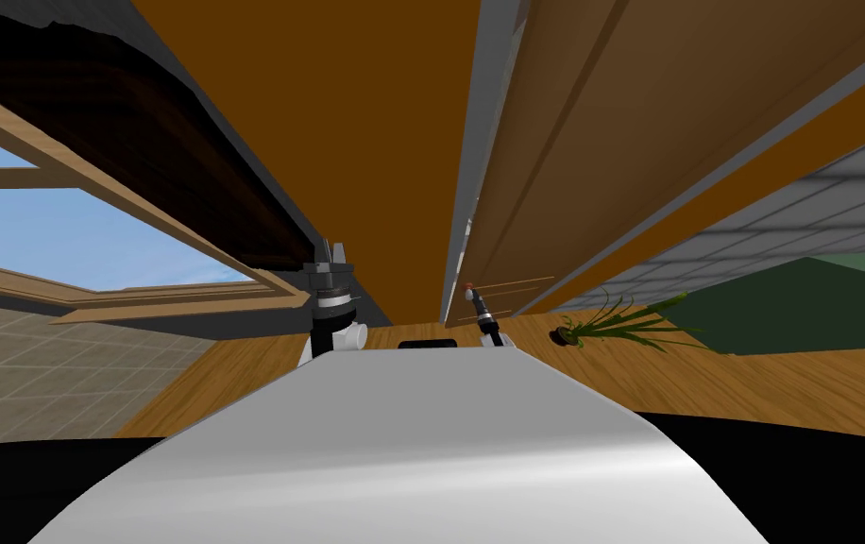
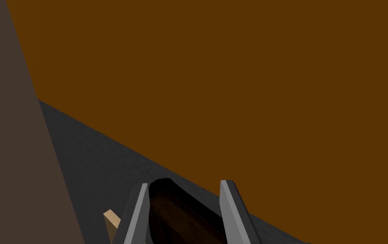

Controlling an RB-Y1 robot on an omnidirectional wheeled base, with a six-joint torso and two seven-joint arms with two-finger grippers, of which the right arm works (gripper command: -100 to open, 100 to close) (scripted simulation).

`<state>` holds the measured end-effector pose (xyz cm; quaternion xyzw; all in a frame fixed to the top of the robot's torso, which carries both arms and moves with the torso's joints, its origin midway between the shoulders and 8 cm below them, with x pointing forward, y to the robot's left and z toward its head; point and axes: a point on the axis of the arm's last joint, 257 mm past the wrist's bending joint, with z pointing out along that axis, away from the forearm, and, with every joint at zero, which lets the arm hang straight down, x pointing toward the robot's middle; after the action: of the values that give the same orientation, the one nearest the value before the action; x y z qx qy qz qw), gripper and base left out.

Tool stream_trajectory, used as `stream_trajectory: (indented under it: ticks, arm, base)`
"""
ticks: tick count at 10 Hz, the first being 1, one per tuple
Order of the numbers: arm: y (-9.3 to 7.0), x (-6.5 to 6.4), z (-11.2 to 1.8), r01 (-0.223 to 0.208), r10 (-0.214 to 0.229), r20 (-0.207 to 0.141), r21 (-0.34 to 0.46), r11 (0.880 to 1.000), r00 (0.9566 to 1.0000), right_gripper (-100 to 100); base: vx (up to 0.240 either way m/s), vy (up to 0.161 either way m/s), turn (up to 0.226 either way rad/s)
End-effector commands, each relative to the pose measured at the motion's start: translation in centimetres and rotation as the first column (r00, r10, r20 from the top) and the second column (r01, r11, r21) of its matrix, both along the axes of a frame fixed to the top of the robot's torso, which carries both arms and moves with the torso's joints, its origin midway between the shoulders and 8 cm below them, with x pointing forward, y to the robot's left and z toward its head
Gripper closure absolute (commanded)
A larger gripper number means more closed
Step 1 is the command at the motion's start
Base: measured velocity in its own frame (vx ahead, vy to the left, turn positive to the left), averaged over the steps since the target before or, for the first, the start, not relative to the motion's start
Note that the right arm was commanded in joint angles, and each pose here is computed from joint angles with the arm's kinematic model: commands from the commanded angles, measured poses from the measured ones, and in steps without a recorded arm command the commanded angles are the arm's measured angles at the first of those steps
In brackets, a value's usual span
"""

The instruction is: Pull the door open

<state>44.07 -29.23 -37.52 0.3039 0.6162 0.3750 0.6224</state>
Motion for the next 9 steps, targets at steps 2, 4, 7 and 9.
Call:
stream_trajectory:
  ticks: [2, 4, 7, 9]
  arm:
    - [-0.1, 0.1, -0.1, 0.001, -0.001, -0.002, 0.032, 0.999, 1.0, 100]
    - [-0.2, 0.1, -0.1, 0.003, -0.003, -0.005, 0.071, 0.997, 1.0, 100]
    - [-0.5, 0.2, -0.1, 0.009, -0.007, -0.011, 0.153, 0.988, 0.9999, 100]
    - [-0.8, 0.2, -0.1, 0.014, -0.011, -0.015, 0.216, 0.976, 0.9998, 100]
  base:
    - [-0.004, -0.011, -0.001]
    - [-0.022, -0.012, 0.05]
    - [-0.029, 0.003, 0.062]
    - [-0.037, -0.005, 0.091]
